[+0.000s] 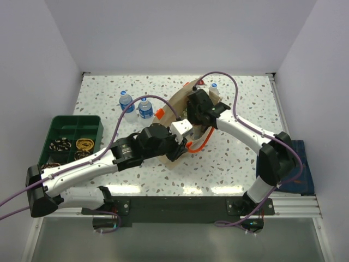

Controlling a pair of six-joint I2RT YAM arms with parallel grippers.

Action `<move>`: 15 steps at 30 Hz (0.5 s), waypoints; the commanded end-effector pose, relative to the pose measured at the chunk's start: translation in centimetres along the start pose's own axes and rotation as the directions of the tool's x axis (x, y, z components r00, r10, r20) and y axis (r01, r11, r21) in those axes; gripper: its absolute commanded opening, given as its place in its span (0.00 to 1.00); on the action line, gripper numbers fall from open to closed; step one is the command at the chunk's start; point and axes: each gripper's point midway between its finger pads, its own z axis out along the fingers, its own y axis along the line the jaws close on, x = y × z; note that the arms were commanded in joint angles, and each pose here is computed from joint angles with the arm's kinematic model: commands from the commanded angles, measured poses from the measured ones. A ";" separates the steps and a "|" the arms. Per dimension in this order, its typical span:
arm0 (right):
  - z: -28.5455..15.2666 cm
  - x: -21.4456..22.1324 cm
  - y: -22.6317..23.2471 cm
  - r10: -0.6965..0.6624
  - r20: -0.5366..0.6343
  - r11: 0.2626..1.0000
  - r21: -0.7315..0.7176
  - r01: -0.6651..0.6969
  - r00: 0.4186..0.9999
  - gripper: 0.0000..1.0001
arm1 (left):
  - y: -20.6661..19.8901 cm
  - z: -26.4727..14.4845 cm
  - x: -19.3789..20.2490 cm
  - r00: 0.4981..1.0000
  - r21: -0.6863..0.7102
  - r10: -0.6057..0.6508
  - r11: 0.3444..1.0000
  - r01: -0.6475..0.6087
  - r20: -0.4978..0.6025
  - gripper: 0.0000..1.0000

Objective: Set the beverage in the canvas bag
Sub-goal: Place the drink in the canvas bag.

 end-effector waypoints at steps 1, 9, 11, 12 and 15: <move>-2.0 -3.7 0.5 0.042 0.099 0.999 -0.029 -0.040 0.994 0.45 | -0.6 -0.7 -2.1 0.997 0.029 -0.019 0.999 0.018 0.070 0.35; -3.2 -4.6 0.5 0.059 0.128 0.997 -0.047 -0.053 0.990 0.63 | -0.7 -0.2 -1.1 0.999 0.039 -0.006 0.999 0.004 0.048 0.39; -3.6 -4.8 0.5 0.062 0.135 0.997 -0.049 -0.056 0.989 0.64 | -1.1 -0.1 -0.8 0.999 0.060 -0.004 0.998 0.002 0.039 0.40; -3.7 -4.9 0.4 0.065 0.139 0.997 -0.050 -0.059 0.988 0.65 | -1.1 0.0 -0.7 0.999 0.065 -0.004 0.998 0.002 0.035 0.40; -4.3 -5.5 0.2 0.072 0.158 0.997 -0.050 -0.065 0.985 0.67 | -1.2 0.1 -0.6 1.000 0.067 -0.002 0.998 0.000 0.027 0.41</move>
